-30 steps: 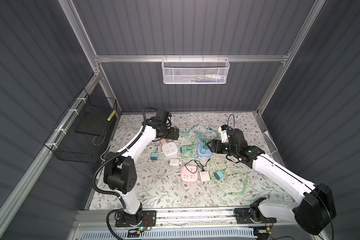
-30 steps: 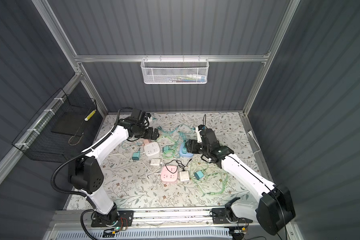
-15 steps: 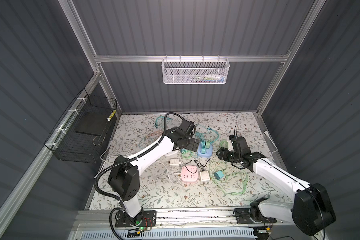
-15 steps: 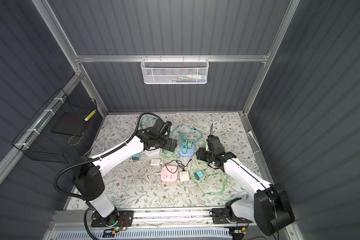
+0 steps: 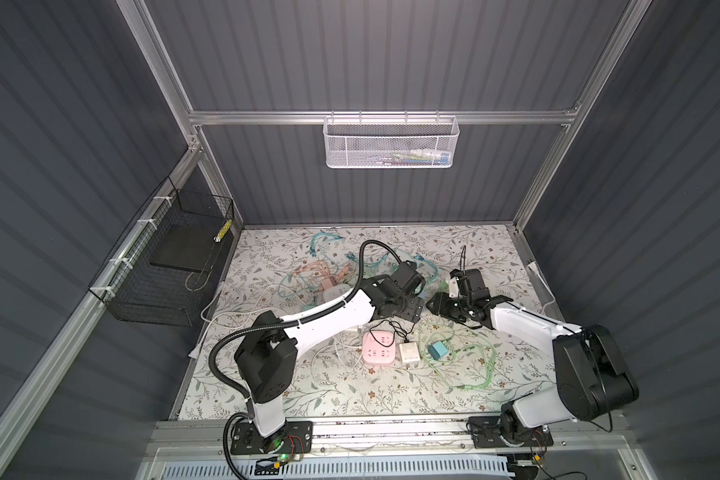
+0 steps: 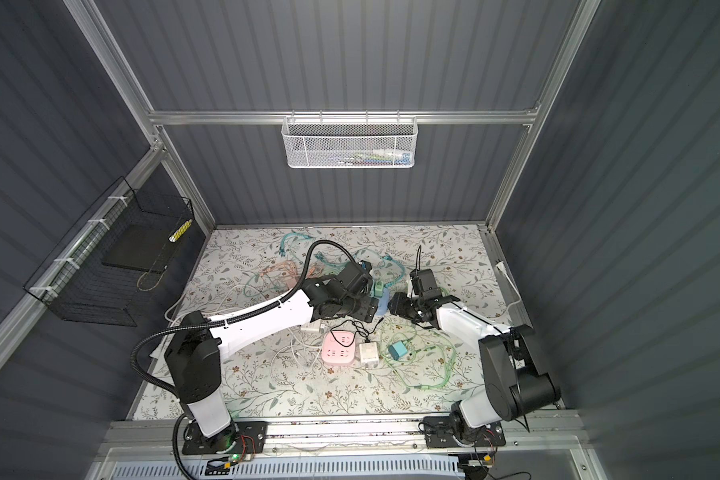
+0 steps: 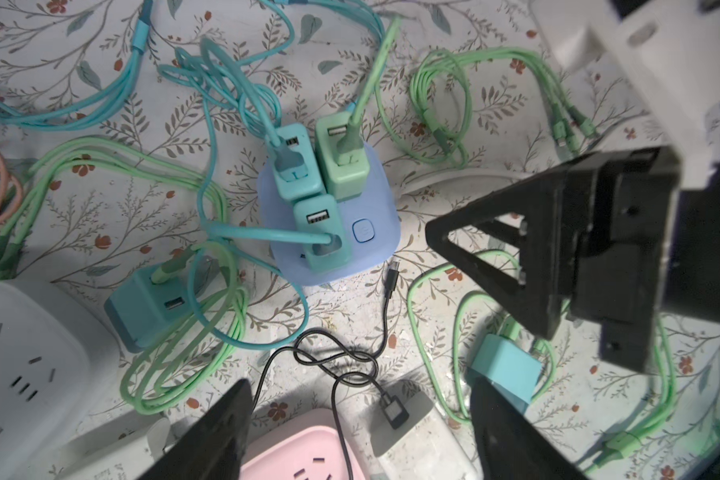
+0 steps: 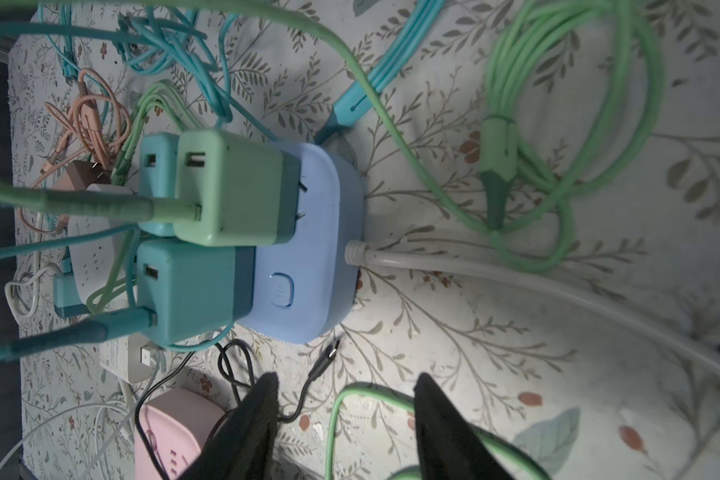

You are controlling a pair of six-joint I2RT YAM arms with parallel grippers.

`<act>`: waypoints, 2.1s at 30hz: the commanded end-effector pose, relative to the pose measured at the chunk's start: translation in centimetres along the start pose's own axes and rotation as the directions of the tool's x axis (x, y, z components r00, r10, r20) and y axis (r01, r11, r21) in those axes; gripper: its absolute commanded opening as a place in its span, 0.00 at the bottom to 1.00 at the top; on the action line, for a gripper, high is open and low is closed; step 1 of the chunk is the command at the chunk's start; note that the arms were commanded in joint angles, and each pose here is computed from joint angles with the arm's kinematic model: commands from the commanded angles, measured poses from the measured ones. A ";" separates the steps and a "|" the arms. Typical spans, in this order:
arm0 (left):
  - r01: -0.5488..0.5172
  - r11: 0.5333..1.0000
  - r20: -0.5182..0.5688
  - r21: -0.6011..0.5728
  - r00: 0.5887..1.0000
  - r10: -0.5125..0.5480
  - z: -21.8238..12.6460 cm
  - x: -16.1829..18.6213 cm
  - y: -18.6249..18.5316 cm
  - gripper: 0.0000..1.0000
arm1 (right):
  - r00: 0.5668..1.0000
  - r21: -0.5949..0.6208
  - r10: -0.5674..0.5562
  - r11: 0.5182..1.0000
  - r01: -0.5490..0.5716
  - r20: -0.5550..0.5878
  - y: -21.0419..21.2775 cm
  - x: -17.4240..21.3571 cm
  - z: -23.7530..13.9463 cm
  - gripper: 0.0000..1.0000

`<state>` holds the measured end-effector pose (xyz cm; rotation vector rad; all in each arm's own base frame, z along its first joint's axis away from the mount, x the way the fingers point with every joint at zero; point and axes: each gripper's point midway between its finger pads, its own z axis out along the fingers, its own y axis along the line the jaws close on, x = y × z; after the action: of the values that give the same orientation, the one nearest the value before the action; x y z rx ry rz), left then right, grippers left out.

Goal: Pull the plug off the socket

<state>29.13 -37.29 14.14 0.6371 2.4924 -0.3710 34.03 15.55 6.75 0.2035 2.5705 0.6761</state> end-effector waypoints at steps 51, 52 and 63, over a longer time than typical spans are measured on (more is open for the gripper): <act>-0.072 0.995 -0.070 -0.075 0.995 0.067 12.4 -3.1 -0.2 0.22 | 0.997 -0.024 0.051 0.998 -0.052 -0.061 -2.7 -2.1 3.4 0.52; -0.071 0.995 -0.069 -0.073 0.995 0.066 12.4 -3.1 -0.3 0.22 | 0.997 -0.017 0.052 0.998 -0.053 -0.063 -2.9 -2.0 3.5 0.52; -0.078 0.996 -0.085 -0.031 0.994 0.075 12.6 -2.7 -0.9 0.29 | 0.997 -0.002 0.063 0.998 -0.064 -0.049 -3.7 -2.5 3.2 0.55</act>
<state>37.26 -43.46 7.13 0.6666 2.4892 -0.2535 37.61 13.82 4.03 0.2614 2.5945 0.7628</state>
